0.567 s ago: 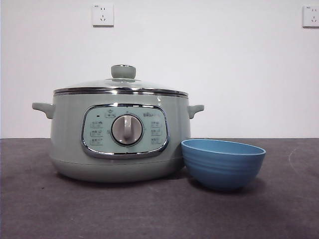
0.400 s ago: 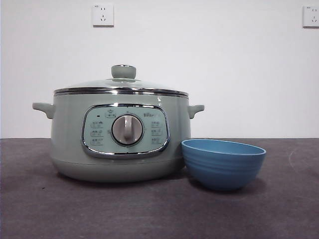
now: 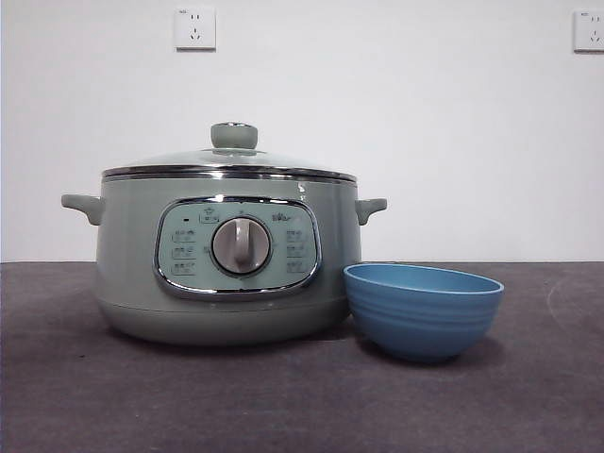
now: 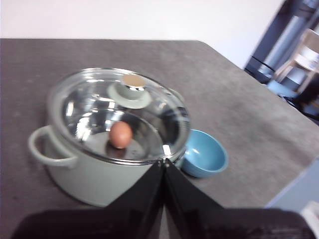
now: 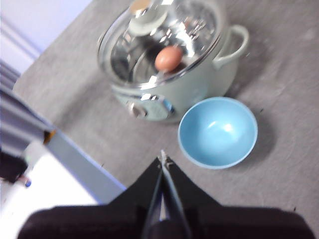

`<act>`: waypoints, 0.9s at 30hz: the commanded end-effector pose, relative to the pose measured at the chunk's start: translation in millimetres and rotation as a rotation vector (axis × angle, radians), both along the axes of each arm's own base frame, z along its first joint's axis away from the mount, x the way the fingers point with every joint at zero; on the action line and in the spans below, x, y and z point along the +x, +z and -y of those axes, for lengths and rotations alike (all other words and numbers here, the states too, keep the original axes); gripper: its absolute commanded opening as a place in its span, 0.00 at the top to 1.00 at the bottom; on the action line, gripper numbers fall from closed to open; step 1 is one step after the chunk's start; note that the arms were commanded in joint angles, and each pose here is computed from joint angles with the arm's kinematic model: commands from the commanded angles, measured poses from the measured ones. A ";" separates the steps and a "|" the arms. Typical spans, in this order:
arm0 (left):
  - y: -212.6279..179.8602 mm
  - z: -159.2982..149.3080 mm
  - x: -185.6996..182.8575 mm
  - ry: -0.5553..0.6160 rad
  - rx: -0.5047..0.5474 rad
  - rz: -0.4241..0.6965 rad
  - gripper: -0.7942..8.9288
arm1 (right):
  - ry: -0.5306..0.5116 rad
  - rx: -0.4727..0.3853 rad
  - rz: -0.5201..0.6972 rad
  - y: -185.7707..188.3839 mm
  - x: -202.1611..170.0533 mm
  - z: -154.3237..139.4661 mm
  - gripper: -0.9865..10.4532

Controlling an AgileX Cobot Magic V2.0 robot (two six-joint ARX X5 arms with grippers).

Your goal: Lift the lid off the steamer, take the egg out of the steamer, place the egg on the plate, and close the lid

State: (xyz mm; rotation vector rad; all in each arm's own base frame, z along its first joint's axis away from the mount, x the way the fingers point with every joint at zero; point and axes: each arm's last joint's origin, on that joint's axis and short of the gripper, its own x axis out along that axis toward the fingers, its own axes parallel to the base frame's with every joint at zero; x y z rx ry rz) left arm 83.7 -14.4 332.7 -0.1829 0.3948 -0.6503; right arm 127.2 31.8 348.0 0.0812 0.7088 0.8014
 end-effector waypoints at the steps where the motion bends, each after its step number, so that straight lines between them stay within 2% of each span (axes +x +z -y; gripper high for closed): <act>1: 3.9 0.4 -1.6 -0.034 0.028 0.010 0.93 | 0.050 -0.028 0.010 -0.4 0.3 -2.1 0.92; 7: 4.9 0.3 -1.9 -0.031 0.031 -0.003 0.92 | 0.064 -0.033 0.000 -1.5 0.4 -3.7 0.91; 9: 5.3 0.3 -2.0 -0.029 0.029 -0.004 0.86 | 0.064 -0.033 0.000 -1.5 0.4 -3.7 0.84; 10: 5.6 0.3 -2.1 -0.028 0.029 -0.004 0.76 | 0.063 -0.033 -0.001 -1.5 0.4 -3.7 0.76; 13: 5.9 0.3 -2.0 -0.027 0.030 0.000 0.39 | 0.053 -0.025 -0.013 -1.5 0.5 -3.7 0.48; 14: 6.2 0.3 -1.9 -0.027 0.030 0.003 0.32 | 0.053 -0.025 -0.013 -1.5 0.5 -3.7 0.42; 21: 13.4 0.0 5.5 -0.030 0.030 0.012 0.32 | 0.053 -0.025 -0.013 -1.5 0.4 -3.7 0.42; 27: 31.9 2.6 27.8 -0.065 0.034 0.021 0.32 | 0.054 -0.025 -0.012 -1.4 0.5 -3.7 0.42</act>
